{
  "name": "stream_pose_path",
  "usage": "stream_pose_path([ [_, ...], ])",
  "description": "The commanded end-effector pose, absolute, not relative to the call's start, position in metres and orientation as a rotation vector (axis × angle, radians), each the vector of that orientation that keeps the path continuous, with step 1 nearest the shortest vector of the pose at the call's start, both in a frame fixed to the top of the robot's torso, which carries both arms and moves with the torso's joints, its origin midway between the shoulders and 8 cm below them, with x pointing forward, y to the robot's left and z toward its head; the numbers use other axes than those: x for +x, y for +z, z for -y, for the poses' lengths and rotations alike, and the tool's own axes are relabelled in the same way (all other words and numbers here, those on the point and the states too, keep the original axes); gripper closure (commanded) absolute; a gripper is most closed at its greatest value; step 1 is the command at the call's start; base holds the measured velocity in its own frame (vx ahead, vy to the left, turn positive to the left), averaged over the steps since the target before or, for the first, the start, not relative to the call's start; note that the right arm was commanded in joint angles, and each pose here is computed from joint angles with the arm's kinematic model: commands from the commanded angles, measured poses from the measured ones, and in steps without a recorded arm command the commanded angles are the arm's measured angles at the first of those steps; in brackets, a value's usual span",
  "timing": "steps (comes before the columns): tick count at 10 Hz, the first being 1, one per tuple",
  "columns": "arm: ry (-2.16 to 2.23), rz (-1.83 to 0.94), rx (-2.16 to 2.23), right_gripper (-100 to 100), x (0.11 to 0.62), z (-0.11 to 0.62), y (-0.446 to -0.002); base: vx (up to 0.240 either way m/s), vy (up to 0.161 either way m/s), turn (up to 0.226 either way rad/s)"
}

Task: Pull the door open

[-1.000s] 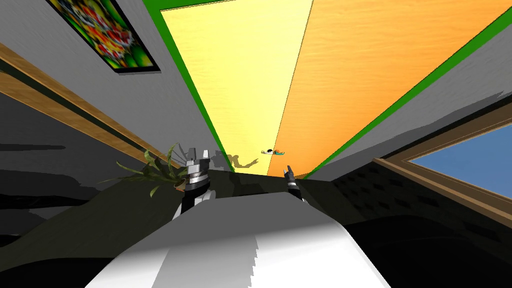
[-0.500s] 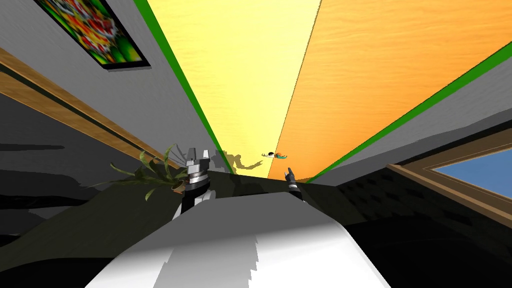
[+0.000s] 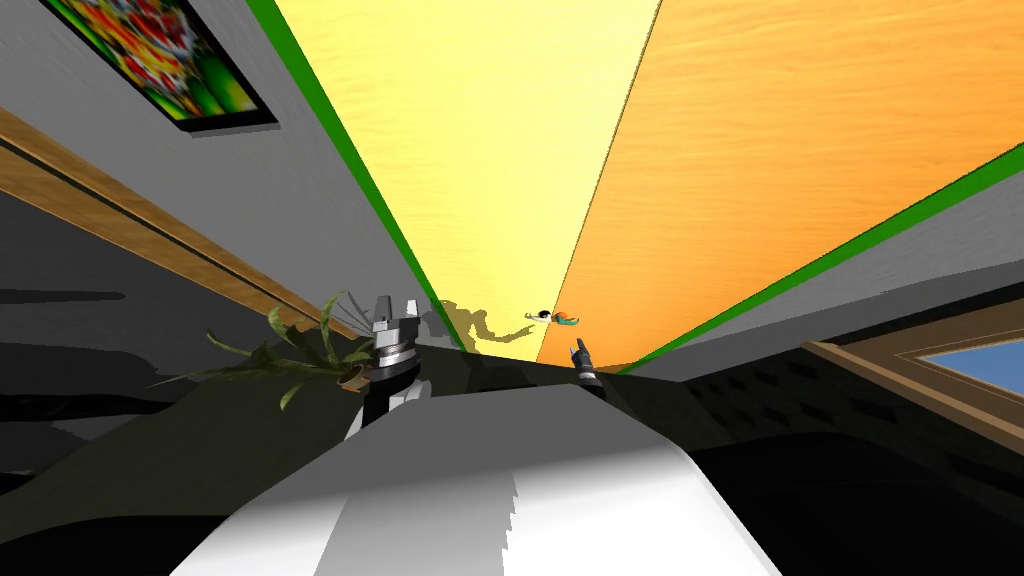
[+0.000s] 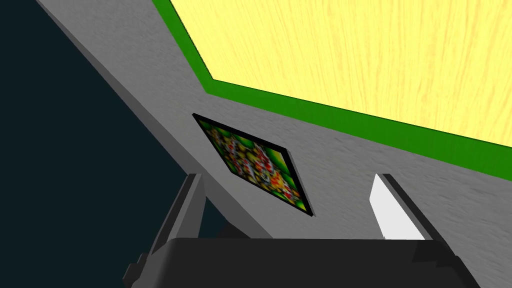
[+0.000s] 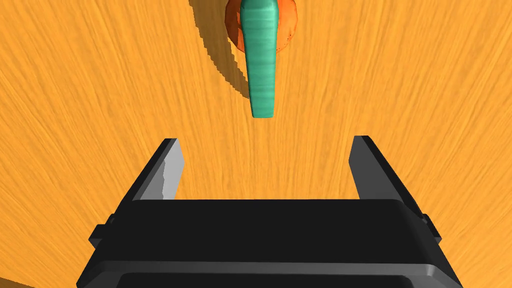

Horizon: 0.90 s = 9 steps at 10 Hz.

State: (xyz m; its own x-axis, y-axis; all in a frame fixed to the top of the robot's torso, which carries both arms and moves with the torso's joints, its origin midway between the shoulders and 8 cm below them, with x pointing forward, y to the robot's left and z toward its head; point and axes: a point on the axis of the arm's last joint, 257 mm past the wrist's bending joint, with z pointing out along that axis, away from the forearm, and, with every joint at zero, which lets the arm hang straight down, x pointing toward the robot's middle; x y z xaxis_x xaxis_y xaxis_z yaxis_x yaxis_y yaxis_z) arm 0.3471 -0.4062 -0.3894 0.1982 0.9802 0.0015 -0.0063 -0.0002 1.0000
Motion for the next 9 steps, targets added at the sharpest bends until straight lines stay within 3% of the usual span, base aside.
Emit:
stream_pose_path([
  [1, 1.011, -1.046, 1.318, -100, 0.333, 0.431, -0.395, 0.006, -0.006, 0.018],
  [6, 0.889, -1.004, 1.37, -100, 0.299, 0.49, -0.403, 0.005, -0.016, 0.036],
  [9, 0.853, -0.961, 1.387, -100, 0.295, 0.514, -0.402, 0.116, -0.08, 0.15],
])
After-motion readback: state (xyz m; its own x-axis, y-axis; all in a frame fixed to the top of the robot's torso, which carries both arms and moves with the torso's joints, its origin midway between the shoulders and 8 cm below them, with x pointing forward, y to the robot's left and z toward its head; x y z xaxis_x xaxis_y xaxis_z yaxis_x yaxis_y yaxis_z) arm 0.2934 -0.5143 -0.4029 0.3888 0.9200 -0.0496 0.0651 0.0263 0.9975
